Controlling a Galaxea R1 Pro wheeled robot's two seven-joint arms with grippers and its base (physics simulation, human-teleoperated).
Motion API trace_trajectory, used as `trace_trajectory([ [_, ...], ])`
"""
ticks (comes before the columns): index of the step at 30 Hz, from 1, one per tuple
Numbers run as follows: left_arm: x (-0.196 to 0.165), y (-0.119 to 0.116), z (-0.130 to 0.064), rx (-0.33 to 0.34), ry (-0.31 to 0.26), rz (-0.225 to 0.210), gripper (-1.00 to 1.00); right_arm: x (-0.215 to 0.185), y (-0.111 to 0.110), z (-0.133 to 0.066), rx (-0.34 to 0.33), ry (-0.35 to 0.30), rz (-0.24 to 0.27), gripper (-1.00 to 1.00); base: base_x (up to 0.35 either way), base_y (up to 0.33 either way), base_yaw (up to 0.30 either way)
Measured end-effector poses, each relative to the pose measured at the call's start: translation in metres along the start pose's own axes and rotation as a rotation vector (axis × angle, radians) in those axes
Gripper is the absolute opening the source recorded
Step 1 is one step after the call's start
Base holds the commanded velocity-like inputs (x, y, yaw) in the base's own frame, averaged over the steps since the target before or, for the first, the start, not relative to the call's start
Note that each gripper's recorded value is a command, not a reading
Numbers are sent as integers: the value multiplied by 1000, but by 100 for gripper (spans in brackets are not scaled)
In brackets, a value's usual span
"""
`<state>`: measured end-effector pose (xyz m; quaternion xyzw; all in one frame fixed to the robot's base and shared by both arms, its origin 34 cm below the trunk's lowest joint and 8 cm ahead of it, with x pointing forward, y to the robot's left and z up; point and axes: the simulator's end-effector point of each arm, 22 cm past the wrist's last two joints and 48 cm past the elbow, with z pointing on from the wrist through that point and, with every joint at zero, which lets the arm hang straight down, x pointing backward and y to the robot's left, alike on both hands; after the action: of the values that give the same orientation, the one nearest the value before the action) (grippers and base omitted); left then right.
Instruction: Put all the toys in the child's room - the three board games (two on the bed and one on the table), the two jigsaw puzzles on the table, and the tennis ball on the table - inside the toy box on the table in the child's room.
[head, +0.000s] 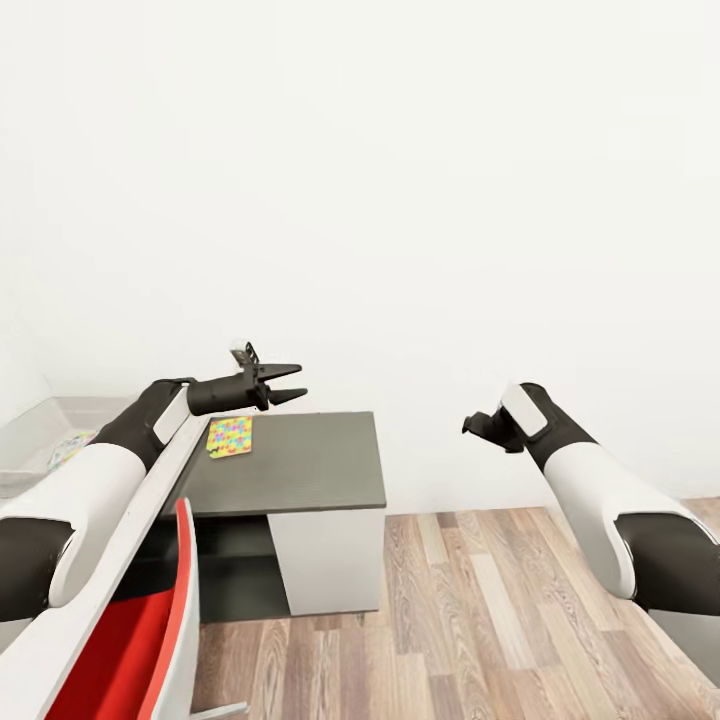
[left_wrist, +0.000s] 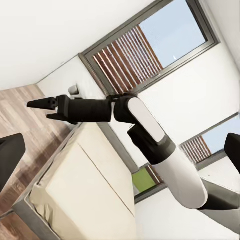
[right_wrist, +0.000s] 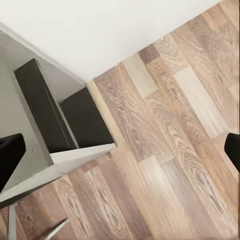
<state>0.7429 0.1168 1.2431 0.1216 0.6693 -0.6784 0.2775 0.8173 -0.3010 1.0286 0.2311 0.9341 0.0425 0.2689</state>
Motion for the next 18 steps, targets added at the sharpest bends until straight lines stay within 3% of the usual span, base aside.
trace_trajectory([
  [6, 1, 13, -1, -65, 5, 1, 100, 51, -26, 31, 46, 42, 12, 100, 0, 0, -234],
  [11, 0, 22, -5, -109, 4, 0, 100, 100, -53, 57, 89, 70, 31, 100, 0, 0, -67],
  [18, -3, 53, -24, -259, -4, -6, 100, 156, -90, 85, 150, 55, 73, 100, 0, 0, -10],
])
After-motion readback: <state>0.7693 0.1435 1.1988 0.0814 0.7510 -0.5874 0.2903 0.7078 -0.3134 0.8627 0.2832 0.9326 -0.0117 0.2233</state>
